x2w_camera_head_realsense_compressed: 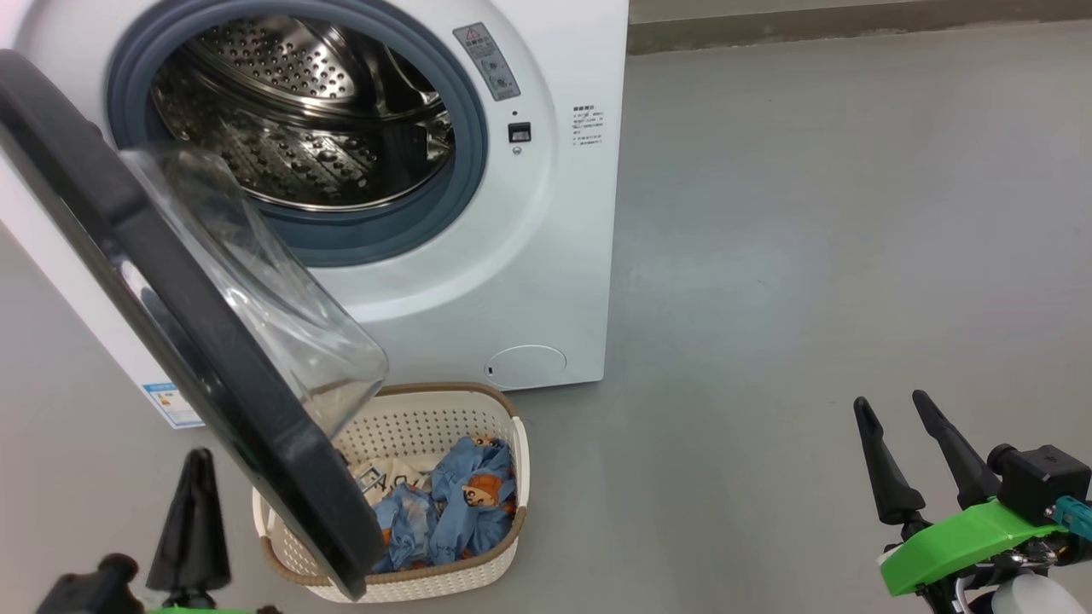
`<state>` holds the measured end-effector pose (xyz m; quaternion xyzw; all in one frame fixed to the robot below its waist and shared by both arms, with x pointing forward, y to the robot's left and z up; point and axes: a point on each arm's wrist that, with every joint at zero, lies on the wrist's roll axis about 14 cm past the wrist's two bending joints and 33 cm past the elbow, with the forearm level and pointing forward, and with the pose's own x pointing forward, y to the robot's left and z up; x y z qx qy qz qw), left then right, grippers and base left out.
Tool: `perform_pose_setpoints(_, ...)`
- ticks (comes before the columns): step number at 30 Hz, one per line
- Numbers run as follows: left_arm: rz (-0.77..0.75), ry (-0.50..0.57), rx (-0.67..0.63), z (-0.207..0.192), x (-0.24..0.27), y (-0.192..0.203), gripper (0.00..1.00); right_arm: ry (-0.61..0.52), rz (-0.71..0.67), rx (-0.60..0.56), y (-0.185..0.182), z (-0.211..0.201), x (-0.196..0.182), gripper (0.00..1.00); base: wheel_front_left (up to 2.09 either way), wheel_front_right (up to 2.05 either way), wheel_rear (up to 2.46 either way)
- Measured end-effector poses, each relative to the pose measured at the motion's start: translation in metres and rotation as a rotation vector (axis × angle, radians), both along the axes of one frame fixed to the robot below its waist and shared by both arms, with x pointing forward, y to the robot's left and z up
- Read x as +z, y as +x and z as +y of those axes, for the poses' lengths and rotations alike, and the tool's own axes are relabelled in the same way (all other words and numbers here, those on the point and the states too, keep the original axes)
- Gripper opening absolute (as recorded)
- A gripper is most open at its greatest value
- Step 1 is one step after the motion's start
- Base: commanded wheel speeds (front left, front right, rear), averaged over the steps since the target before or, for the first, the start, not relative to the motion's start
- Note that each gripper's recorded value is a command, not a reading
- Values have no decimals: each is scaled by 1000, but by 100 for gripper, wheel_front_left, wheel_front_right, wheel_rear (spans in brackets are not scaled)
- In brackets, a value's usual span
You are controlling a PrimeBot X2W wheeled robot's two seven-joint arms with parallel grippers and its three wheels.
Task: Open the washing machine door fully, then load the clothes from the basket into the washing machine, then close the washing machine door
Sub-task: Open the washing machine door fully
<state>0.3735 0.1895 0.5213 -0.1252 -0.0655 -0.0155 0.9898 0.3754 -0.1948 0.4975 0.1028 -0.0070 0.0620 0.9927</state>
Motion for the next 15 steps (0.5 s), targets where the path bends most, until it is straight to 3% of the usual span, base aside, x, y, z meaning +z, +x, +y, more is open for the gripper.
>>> perform_pose_setpoints(9, -308, 59, 22, 2, 98, -6, 0, 1, -10, 15, 2, 5, 3, 100, 0, 0, 0)
perform_pose_setpoints(15, -483, 57, -85, -36, 150, -23, 0, 5, -10, 28, 1, 10, 3, 100, 0, 0, 0)
